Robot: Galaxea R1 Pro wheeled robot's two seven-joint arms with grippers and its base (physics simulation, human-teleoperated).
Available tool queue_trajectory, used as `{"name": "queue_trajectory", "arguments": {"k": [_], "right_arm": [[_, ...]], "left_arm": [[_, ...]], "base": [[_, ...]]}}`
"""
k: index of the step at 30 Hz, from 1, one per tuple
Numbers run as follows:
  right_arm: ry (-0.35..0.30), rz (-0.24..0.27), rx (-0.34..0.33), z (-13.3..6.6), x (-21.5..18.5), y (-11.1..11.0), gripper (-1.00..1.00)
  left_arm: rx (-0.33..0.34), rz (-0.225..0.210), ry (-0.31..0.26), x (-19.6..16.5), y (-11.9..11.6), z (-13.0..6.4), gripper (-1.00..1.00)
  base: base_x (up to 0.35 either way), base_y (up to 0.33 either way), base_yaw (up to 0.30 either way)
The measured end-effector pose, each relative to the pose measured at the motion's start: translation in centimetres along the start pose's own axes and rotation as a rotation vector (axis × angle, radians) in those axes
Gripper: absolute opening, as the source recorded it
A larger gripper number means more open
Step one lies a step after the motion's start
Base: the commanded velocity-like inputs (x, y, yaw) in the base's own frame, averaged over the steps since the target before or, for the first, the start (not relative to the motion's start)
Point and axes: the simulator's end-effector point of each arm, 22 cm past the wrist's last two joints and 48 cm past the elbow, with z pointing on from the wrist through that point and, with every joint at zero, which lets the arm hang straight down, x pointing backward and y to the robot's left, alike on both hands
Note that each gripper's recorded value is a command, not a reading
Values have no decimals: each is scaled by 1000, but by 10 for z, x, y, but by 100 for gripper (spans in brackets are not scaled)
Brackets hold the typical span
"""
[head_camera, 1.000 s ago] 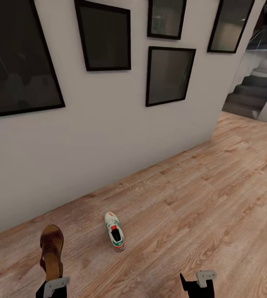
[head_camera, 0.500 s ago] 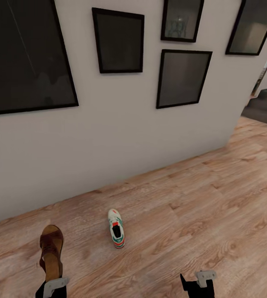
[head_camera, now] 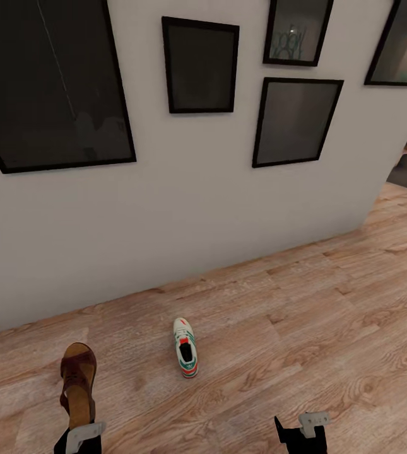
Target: Pick up the two gym shoes and the two sandals from the corridor floor and place them onto the hallstand (shoe rack) in the corridor, making sure they are on the rack and not on the floor. Arrange them so the two gym shoes are next to each other and the two sandals are next to each other.
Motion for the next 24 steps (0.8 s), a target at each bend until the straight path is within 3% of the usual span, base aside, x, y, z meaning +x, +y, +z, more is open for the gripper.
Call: {"name": "queue_trajectory", "arguments": {"k": [21,24], "right_arm": [[-4,0,-2,0,-1,1,100],[-4,0,-2,0,-1,1,100]], "left_arm": [[-6,-1,-1,0,3,0,-100],[-3,1,0,0,2,0,-100]], "base": [[0,0,1],[-59,-204,2]]}}
